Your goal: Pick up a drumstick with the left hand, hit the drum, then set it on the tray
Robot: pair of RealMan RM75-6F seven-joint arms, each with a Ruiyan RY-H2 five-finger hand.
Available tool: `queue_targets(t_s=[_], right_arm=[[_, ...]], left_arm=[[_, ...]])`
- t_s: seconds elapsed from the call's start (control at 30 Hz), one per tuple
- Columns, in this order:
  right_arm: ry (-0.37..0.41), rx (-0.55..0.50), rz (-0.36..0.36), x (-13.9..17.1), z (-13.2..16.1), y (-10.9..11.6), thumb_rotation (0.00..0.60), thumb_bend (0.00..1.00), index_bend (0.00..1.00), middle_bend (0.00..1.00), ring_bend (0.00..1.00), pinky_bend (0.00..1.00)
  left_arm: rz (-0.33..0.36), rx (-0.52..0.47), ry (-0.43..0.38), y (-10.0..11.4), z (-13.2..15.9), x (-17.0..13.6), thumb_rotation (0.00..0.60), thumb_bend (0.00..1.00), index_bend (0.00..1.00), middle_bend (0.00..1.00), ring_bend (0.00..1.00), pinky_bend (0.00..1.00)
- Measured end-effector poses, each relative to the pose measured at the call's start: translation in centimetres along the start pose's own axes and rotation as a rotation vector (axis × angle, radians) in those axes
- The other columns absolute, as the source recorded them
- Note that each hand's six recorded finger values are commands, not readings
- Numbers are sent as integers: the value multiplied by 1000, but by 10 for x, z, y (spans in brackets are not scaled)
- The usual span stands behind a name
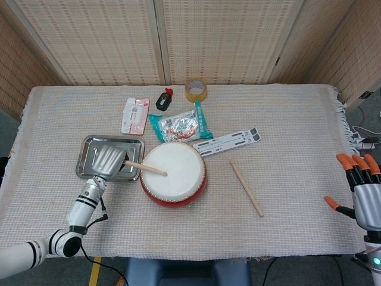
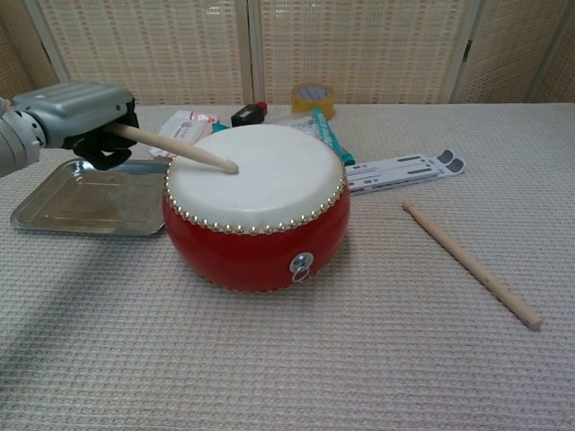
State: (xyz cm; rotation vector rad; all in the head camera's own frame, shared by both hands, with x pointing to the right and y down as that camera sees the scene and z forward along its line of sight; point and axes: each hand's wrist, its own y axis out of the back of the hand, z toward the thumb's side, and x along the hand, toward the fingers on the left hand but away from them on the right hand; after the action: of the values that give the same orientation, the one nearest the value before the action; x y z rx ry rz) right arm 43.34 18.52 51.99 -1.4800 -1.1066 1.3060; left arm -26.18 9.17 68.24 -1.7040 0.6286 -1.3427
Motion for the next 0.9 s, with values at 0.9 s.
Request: queue_targets(t_s=[0.9], right_arm=[[-15,-7,-3,4,-5,0,600,64,107,121,0,53]], left_arm=[[-7,-61,32,2,10,8,600,689,1000,1000,1000,1000]])
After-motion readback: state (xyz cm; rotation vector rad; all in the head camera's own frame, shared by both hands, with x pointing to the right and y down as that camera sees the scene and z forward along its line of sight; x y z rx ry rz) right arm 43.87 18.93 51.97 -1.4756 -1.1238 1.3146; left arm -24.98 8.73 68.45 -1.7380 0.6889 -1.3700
